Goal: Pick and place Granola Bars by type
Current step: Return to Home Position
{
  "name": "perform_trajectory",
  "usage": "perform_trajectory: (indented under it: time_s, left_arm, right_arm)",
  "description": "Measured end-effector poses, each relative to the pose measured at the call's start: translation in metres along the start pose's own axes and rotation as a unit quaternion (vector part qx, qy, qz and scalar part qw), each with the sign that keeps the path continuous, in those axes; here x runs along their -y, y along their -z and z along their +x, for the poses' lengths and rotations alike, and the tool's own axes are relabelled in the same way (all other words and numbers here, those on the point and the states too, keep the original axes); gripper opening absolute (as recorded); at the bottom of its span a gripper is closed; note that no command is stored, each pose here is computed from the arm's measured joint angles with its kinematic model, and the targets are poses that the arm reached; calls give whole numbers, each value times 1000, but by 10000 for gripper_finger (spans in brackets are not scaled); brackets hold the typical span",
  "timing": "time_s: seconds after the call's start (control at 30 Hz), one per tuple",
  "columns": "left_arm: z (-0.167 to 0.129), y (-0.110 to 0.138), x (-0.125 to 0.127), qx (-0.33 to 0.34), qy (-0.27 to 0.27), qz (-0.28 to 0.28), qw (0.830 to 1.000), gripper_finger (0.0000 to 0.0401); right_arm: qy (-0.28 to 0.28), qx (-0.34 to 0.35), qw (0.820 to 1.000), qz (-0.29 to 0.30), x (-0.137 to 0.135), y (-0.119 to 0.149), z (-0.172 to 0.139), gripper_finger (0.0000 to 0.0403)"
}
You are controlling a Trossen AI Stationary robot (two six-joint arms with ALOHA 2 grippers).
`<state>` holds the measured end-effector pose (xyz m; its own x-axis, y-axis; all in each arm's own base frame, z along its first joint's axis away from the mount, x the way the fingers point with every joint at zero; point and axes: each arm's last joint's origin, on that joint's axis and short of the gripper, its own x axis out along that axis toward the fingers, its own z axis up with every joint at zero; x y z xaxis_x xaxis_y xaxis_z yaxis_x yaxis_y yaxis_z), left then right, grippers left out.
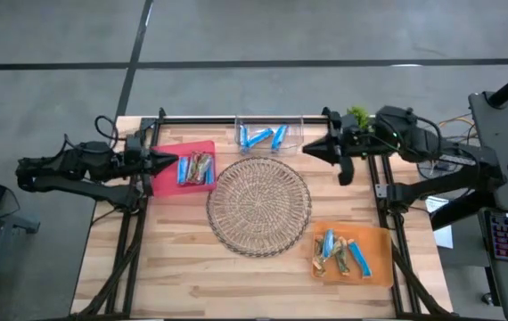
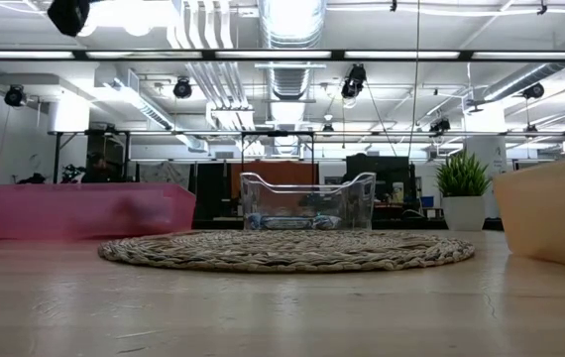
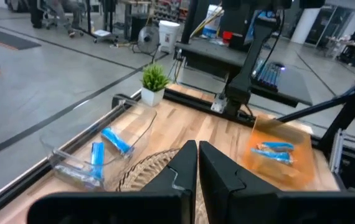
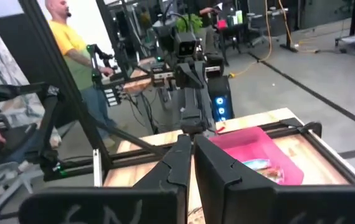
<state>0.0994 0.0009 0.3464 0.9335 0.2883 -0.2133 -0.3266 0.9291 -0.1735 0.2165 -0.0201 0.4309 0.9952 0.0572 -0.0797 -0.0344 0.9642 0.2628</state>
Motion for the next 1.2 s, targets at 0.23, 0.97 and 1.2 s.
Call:
perform_trajectory:
  time_s: [0.23, 0.97, 1.2]
  left_arm:
    - [13, 27, -2, -18, -6, 4, 1000, 0]
    - [31, 87, -8, 52, 50, 40, 997, 0]
    - [32, 110, -14, 60, 53, 49, 996, 0]
  right_arm:
    - [4, -14, 1000, 7, 7, 51, -36, 13]
    - [164, 28, 986, -13, 38, 164, -83, 13]
    - [170, 55, 984, -18, 43, 189, -93, 13]
